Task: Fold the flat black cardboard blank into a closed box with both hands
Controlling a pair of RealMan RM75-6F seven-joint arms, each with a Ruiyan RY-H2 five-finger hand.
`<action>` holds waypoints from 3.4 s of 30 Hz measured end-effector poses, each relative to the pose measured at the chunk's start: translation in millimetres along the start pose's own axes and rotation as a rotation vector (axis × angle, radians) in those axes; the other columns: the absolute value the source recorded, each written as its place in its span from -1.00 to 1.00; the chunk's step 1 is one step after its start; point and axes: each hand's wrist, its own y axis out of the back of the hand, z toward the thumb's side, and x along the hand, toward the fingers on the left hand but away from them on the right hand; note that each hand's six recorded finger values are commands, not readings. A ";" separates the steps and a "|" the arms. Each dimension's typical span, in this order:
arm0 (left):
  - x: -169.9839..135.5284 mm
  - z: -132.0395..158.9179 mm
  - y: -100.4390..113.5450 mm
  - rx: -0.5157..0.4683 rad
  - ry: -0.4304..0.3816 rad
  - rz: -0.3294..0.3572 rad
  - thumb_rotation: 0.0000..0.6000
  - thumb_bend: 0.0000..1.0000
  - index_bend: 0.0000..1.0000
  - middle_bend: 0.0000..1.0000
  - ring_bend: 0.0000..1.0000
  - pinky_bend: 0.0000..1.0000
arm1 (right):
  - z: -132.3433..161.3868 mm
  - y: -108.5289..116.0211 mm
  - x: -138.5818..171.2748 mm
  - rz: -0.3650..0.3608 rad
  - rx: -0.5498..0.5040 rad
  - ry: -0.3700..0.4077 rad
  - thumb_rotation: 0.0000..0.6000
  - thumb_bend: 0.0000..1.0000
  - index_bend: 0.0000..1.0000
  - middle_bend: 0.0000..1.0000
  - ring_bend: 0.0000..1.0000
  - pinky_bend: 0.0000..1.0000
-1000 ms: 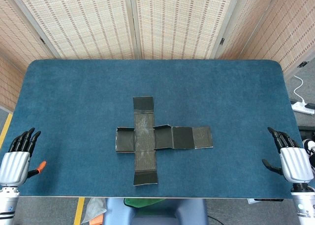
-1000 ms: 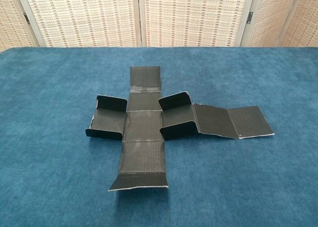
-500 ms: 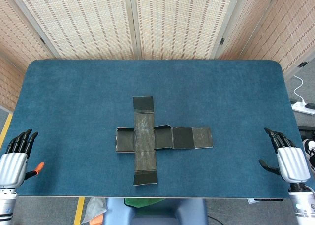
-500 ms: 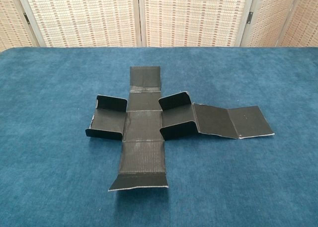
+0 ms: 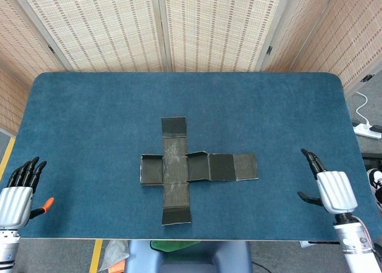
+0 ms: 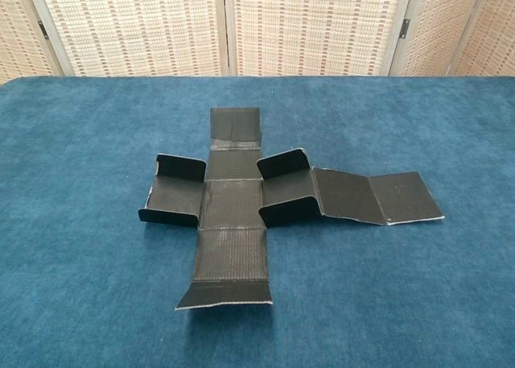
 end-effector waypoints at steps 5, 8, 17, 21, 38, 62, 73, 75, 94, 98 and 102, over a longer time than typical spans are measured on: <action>-1.8 -1.8 -3.2 -0.004 0.005 -0.009 1.00 -0.57 -1.00 -1.00 -1.00 -0.75 | 31.4 -18.5 -24.2 0.101 -0.015 0.048 1.00 -0.95 -1.00 -0.87 0.51 1.00; -3.9 -5.0 -7.3 -0.007 0.018 -0.021 1.00 -0.57 -1.00 -1.00 -1.00 -0.75 | 49.8 -30.8 -37.2 0.146 -0.037 0.063 1.00 -0.94 -1.00 -0.88 0.51 1.00; -6.1 -8.2 -12.0 -0.014 0.020 -0.034 1.00 -0.57 -1.00 -1.00 -1.00 -0.75 | 84.5 -59.8 -68.4 0.267 -0.132 0.063 1.00 -0.87 -1.00 -0.94 0.53 1.00; -7.1 -8.1 -14.9 -0.019 0.013 -0.042 1.00 -0.57 -1.00 -1.00 -1.00 -0.75 | 98.3 -79.2 -84.6 0.351 -0.159 0.050 1.00 -0.83 -1.00 -0.94 0.53 1.00; -5.0 -7.7 -19.8 -0.020 0.008 -0.060 1.00 -0.57 -1.00 -1.00 -1.00 -0.75 | 161.6 -134.1 -143.1 0.526 -0.084 0.022 1.00 -0.83 -1.00 -0.95 0.53 1.00; 5.2 -7.7 -28.6 -0.040 -0.009 -0.087 1.00 -0.57 -1.00 -1.00 -1.00 -0.76 | 191.7 -146.8 -158.7 0.492 0.033 0.024 1.00 -0.55 -0.20 -0.60 0.53 1.00; 71.5 36.3 -34.1 -0.085 -0.139 -0.025 1.00 -0.53 -0.51 -0.54 0.15 0.20 | 195.5 -135.2 -154.6 0.441 -0.063 0.062 1.00 -0.54 -0.20 -0.34 0.53 1.00; 88.4 49.2 -39.2 -0.073 -0.166 -0.021 1.00 -0.53 -0.46 -0.49 0.23 0.25 | 195.9 -134.1 -154.8 0.430 -0.073 0.069 1.00 -0.54 -0.20 -0.30 0.54 1.00; 161.9 147.4 -110.7 0.093 -0.231 -0.208 1.00 -0.63 -1.00 -1.00 0.06 0.22 | 213.9 -136.7 -152.6 0.299 0.098 0.174 1.00 -0.54 -0.20 -0.23 0.54 1.00; 162.5 153.5 -119.3 0.059 -0.215 -0.220 1.00 -0.64 -1.00 -1.00 0.06 0.23 | 217.5 -138.2 -151.0 0.287 0.121 0.189 1.00 -0.54 -0.20 -0.22 0.54 1.00; 161.1 160.4 -124.6 0.026 -0.222 -0.235 1.00 -0.64 -1.00 -1.00 0.06 0.24 | 219.9 -139.4 -150.3 0.281 0.127 0.198 1.00 -0.54 -0.20 -0.22 0.54 1.00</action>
